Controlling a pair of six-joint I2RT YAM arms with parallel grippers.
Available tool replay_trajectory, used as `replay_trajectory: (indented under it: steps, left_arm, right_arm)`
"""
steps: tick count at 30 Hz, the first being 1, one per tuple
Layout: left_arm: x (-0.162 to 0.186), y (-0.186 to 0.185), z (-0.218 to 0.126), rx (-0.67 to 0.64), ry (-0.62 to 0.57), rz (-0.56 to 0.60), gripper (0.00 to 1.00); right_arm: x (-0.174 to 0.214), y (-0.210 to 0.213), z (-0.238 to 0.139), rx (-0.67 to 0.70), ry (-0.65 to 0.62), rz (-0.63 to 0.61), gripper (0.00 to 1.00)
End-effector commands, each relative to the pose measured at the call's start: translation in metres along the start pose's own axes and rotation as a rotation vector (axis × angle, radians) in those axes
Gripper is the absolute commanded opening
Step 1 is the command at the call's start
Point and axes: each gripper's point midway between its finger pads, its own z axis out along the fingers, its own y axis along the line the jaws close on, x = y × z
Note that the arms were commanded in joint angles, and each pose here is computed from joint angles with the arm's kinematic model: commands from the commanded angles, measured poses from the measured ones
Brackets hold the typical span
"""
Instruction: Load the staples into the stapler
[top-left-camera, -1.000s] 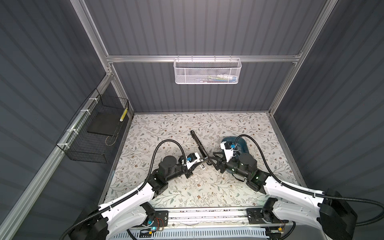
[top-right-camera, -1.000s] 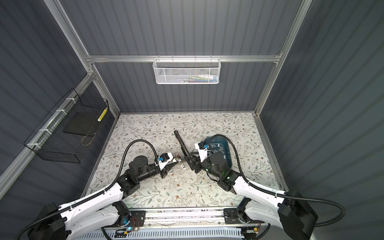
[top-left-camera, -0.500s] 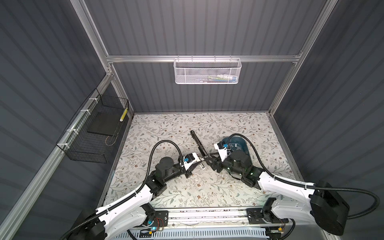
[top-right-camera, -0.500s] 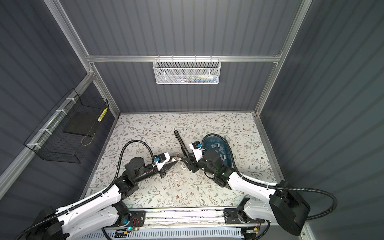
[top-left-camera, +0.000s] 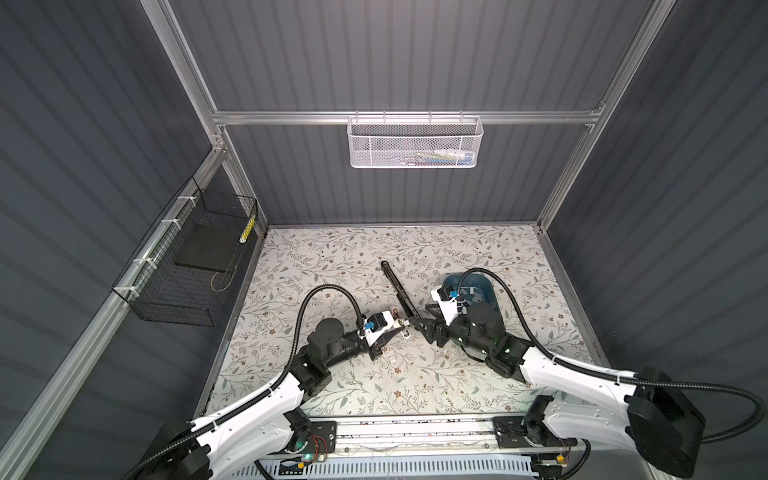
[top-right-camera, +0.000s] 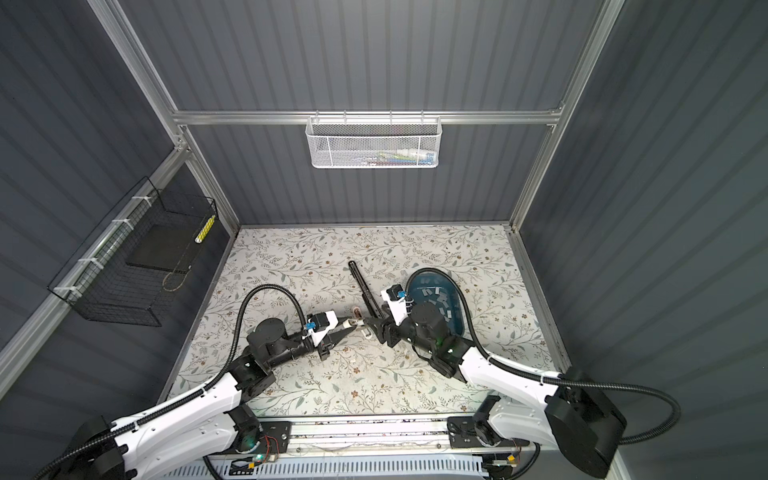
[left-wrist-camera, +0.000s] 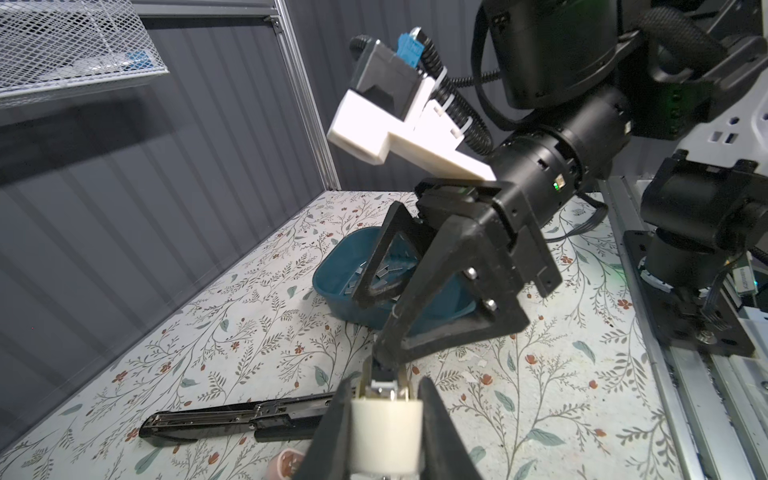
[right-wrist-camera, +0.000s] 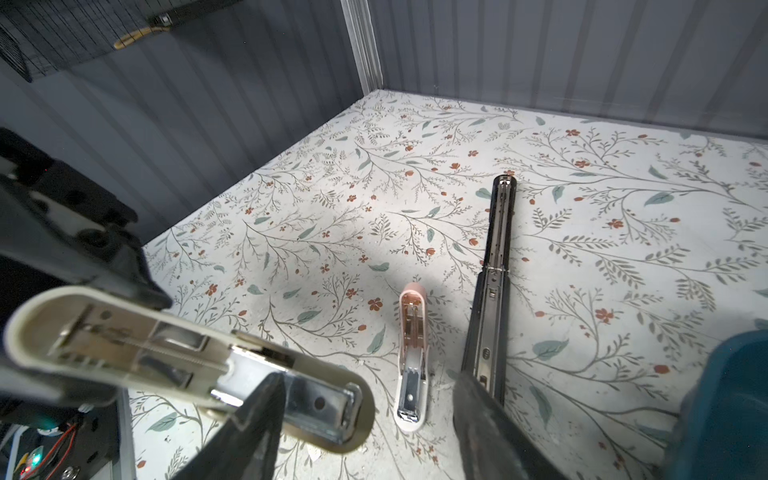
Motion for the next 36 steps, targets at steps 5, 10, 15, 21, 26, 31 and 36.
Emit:
replay_trajectory:
  steps: [5,10,15,21,26,31,36]
  left_arm:
    - [-0.01,-0.009,0.003,0.071,-0.023,0.055,0.0]
    - [-0.013,-0.023,0.005,0.163,-0.027,0.07,0.0]
    - [-0.017,-0.037,0.005,0.259,-0.044,0.089,0.0]
    - [-0.017,-0.048,0.005,0.338,-0.05,0.097,0.0]
    - [-0.017,-0.058,0.005,0.408,-0.051,0.094,0.0]
    - [-0.014,-0.062,0.009,0.461,-0.028,0.075,0.0]
    - [-0.014,-0.065,0.011,0.493,-0.021,0.066,0.0]
  right_arm:
    - [0.009,0.023,-0.043,-0.119,-0.199,-0.274,0.7]
    - [0.027,0.029,-0.065,-0.145,-0.197,-0.379,0.75]
    - [0.034,0.031,-0.069,-0.161,-0.106,-0.377,0.7]
    - [0.032,0.04,-0.07,-0.216,-0.101,-0.365,0.74]
    - [0.033,0.046,-0.065,-0.254,-0.066,-0.351,0.75]
    - [0.034,0.049,-0.06,-0.272,-0.045,-0.341,0.77]
    - [0.035,0.052,-0.054,-0.293,-0.03,-0.343,0.76]
